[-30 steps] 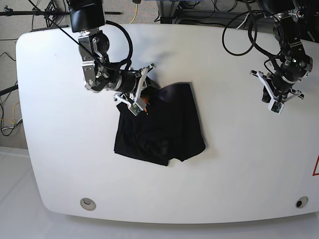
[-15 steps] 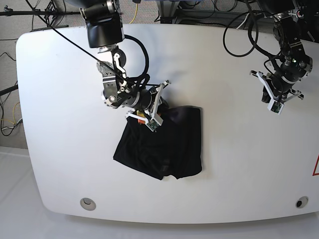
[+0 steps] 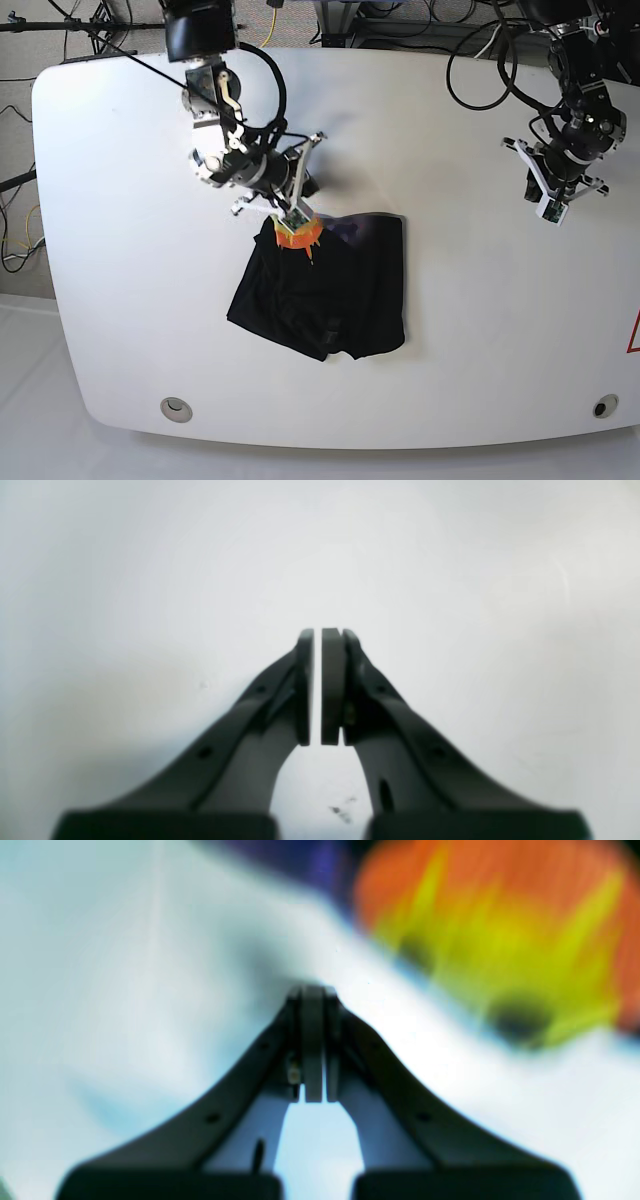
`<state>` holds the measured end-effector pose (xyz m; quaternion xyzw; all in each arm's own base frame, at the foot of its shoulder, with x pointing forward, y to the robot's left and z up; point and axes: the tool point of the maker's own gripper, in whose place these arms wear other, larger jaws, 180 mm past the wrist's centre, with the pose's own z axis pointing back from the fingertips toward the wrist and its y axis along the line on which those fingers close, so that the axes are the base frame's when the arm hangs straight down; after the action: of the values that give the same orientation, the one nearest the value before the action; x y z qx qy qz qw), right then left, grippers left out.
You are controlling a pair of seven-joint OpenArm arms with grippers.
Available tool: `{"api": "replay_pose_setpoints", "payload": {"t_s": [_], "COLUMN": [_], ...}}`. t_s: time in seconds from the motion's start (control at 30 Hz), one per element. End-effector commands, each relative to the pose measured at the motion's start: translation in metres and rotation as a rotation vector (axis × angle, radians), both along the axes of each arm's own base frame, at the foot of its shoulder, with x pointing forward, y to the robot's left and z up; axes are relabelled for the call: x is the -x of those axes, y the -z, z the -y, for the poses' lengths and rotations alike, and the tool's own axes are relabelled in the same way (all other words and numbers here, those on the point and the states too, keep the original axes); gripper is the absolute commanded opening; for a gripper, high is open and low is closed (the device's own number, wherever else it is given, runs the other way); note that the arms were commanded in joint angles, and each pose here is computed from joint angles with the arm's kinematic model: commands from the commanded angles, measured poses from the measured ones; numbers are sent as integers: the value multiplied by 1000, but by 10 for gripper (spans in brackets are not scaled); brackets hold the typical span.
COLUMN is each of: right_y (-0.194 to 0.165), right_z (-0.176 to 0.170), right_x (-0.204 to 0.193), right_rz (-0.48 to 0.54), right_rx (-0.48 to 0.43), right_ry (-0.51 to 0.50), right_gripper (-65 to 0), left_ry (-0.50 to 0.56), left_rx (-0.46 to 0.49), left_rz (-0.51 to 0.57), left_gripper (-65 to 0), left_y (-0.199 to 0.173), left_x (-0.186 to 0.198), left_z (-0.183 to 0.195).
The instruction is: Fold the T-shirt properly
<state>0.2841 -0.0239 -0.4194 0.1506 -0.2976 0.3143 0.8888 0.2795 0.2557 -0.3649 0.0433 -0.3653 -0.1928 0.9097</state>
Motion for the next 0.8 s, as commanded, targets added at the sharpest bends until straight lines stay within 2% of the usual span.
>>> {"api": "replay_pose_setpoints", "payload": {"t_s": [0.0,0.17,0.33,0.5,0.77], "right_y": [-25,-38,-40,-39,-44], "right_z": [2,29,71,133,256], "right_x": [-4,17,40,63,114], "right_rz": [79,111,103,79,32], "right_rx": [-5,34,74,148,312], "right_ry": [7,55,165,334,659], "right_gripper": [-650,-650,-650,-650,-650], "left_ry": [8,8,-20,-152,-474], "left_rx": [-4,-4,-11,-39,-120], "left_rz": [51,48,22,26,60], "left_gripper": [-644,-644,-645,-645,-645], "left_y": [-14,-13,-7,-12,-39], "left_x": [-9,-8,5,26,91], "left_z": [-2,-2,-11,-56,-155]}}
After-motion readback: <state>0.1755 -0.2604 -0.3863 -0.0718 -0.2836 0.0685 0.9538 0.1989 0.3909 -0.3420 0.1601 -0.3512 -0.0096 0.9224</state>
